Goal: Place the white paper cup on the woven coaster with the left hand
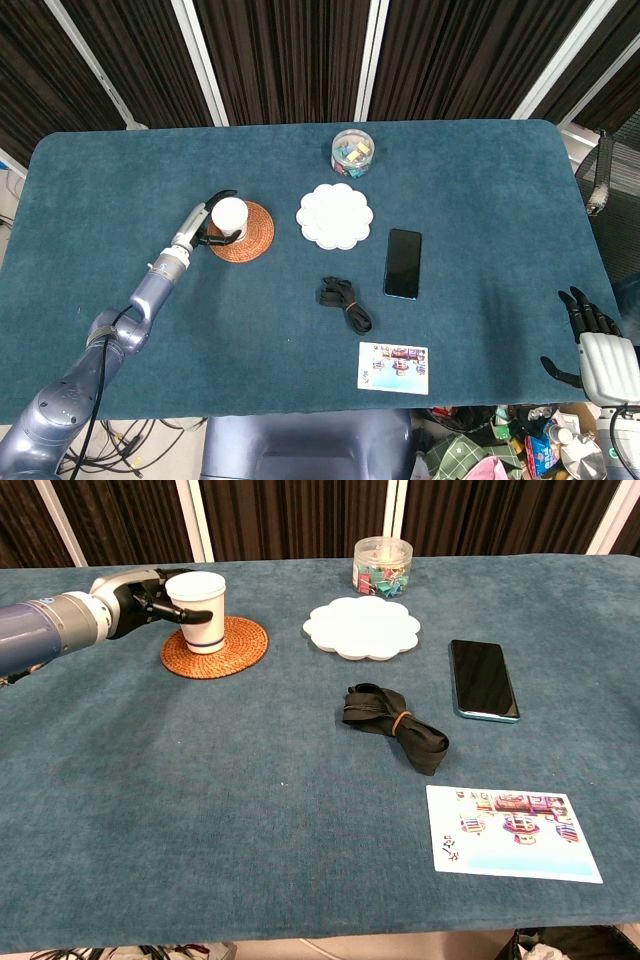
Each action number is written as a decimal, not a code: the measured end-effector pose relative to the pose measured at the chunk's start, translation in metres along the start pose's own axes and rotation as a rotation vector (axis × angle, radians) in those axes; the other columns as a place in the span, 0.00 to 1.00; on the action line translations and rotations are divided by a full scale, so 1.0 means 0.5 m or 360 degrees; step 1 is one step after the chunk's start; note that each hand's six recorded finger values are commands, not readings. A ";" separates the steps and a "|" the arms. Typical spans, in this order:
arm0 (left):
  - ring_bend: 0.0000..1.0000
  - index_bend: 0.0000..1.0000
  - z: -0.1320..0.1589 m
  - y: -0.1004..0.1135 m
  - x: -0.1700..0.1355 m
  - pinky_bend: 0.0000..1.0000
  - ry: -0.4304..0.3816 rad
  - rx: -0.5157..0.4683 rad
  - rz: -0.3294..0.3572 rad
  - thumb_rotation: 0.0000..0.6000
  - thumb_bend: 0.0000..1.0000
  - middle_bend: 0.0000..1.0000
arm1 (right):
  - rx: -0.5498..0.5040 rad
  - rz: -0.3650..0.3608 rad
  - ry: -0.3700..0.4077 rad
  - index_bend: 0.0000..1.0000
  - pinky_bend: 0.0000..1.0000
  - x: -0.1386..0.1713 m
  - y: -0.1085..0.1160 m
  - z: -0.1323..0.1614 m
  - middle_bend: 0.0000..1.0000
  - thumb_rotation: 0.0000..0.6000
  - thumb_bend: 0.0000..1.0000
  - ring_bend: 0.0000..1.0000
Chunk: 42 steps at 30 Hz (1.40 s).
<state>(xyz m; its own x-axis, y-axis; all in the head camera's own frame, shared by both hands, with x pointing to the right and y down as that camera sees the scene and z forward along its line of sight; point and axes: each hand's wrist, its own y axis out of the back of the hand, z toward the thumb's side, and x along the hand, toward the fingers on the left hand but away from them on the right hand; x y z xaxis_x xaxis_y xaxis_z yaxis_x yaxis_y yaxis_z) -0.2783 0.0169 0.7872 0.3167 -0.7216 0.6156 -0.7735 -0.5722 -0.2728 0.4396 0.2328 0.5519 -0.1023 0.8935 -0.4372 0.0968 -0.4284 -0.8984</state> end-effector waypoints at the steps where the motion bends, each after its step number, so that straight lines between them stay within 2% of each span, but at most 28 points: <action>1: 0.00 0.01 -0.003 -0.003 -0.001 0.00 0.0008 0.0017 -0.0015 1.00 0.11 0.07 | 0.0000 0.0002 -0.0003 0.06 0.18 0.000 -0.001 -0.001 0.02 1.00 0.11 0.11; 9: 0.00 0.00 -0.010 0.003 -0.009 0.00 0.0036 0.0130 -0.0080 1.00 0.07 0.00 | -0.0005 0.0000 -0.0013 0.06 0.18 0.000 0.001 -0.001 0.02 1.00 0.11 0.11; 14: 0.00 0.00 -0.004 0.026 -0.019 0.00 0.0015 0.0163 -0.0090 1.00 0.07 0.00 | -0.0009 -0.0004 -0.0010 0.06 0.18 0.000 0.002 0.000 0.02 1.00 0.11 0.11; 17: 0.00 0.00 0.005 0.057 -0.034 0.00 -0.0038 0.0209 -0.0073 1.00 0.07 0.00 | -0.0011 -0.0005 -0.0005 0.06 0.18 0.001 0.002 0.000 0.02 1.00 0.11 0.11; 19: 0.00 0.00 0.009 0.088 -0.048 0.00 -0.0064 0.0273 -0.0042 1.00 0.07 0.00 | -0.0007 -0.0002 -0.0003 0.06 0.18 0.001 0.001 0.001 0.02 1.00 0.11 0.11; 24: 0.00 0.00 0.005 0.127 -0.086 0.00 -0.0080 0.0462 -0.0022 1.00 0.07 0.00 | 0.0002 -0.0011 0.0002 0.06 0.18 0.002 0.001 0.004 0.02 1.00 0.11 0.11; 30: 0.00 0.00 0.016 0.171 -0.163 0.00 -0.0110 0.0744 0.0010 1.00 0.07 0.00 | 0.0015 -0.0021 0.0001 0.06 0.18 0.004 0.002 0.005 0.02 1.00 0.11 0.11; 36: 0.00 0.00 0.041 0.212 -0.277 0.00 -0.0158 0.1059 0.0174 1.00 0.07 0.00 | 0.0024 -0.0051 0.0001 0.06 0.18 0.002 0.006 0.005 0.02 1.00 0.11 0.11; 40: 0.00 0.00 0.058 0.227 -0.389 0.00 -0.0133 0.1209 0.0360 1.00 0.07 0.00 | 0.0026 -0.0066 0.0012 0.06 0.18 0.002 0.008 0.007 0.02 1.00 0.11 0.11; 42: 0.00 0.00 0.064 0.238 -0.445 0.00 -0.0106 0.1229 0.0461 1.00 0.07 0.00 | 0.0030 -0.0077 0.0024 0.06 0.18 0.002 0.010 0.009 0.02 1.00 0.11 0.11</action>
<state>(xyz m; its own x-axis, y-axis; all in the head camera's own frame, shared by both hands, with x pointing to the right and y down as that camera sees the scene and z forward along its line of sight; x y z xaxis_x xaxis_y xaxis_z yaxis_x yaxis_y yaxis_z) -0.4232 0.0970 0.5942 0.2137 -0.8893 0.4043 -0.2424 -0.4492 -0.8599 0.4355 0.2310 0.5471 -0.0912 0.9152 -0.3926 0.0737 -0.3870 -0.9191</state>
